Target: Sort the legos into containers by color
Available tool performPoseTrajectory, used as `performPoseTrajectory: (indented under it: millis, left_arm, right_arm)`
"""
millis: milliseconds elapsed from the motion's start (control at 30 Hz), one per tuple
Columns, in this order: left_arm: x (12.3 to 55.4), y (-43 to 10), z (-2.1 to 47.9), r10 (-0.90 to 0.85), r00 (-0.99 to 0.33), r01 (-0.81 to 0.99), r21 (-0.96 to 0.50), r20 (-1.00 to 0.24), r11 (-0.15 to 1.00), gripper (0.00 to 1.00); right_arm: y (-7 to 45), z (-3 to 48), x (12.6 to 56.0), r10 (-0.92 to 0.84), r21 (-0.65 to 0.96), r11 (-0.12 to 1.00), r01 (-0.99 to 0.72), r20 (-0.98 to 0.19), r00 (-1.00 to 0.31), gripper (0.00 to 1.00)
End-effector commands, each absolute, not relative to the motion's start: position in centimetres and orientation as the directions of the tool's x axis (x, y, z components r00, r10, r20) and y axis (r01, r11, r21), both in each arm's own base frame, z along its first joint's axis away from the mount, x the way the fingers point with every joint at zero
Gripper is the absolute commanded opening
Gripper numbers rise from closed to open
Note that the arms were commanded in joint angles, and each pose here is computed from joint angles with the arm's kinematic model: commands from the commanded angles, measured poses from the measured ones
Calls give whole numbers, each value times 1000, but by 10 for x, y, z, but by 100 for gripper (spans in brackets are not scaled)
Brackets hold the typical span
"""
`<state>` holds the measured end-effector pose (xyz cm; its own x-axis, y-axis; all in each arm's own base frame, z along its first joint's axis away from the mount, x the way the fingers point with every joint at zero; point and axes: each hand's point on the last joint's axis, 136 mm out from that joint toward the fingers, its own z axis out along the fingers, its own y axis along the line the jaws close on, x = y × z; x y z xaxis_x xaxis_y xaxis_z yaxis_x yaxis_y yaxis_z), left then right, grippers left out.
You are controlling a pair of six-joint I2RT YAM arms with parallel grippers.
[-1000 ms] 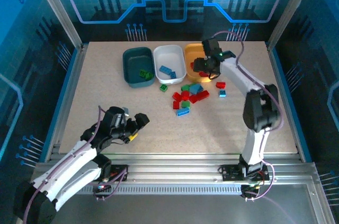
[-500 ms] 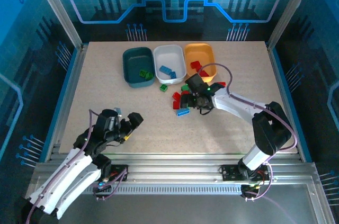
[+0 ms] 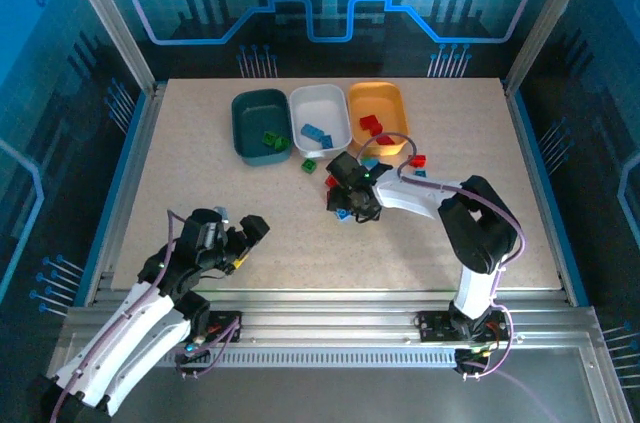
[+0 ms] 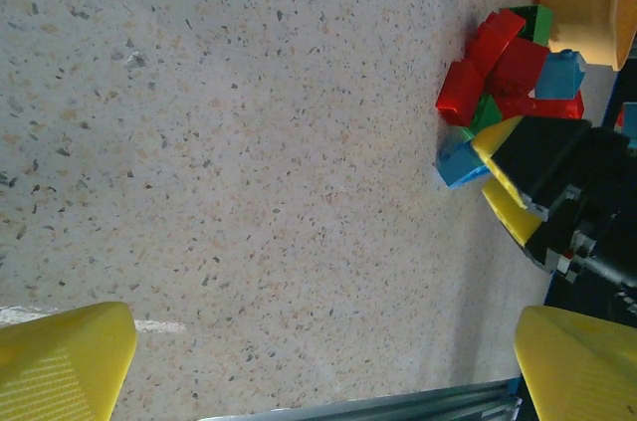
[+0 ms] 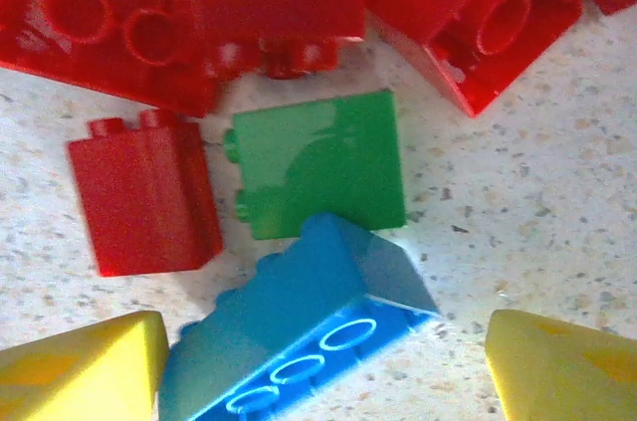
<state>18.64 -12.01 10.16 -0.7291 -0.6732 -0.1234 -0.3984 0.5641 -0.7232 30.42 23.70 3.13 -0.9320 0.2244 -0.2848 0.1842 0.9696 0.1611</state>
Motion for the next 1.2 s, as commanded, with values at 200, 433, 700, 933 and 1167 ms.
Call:
performPoseTrajectory:
  millis: [200, 433, 700, 933, 1167]
  left_arm:
    - [184, -121, 93, -678, -729, -416, -726, -95, 548, 99]
    - [185, -123, 92, -679, -729, -416, -733, -85, 539, 99]
    - [183, -124, 92, -673, -736, -413, -734, -80, 539, 99]
    - [185, -125, 92, -675, -734, -406, -743, -82, 532, 99]
    - [185, -125, 92, -670, -737, -399, -741, -91, 540, 99]
  right_arm:
    - [205, 20, 275, 190, 105, 981, 166, -291, -938, 65]
    - [206, 29, 291, 59, 86, 996, 31, -343, -938, 53]
    - [212, 21, 293, -60, 36, 997, -74, -302, -951, 50]
    - [213, 19, 298, -108, 4, 993, -114, -297, -949, 48]
    - [203, 22, 292, -122, -32, 993, -118, -306, -944, 24]
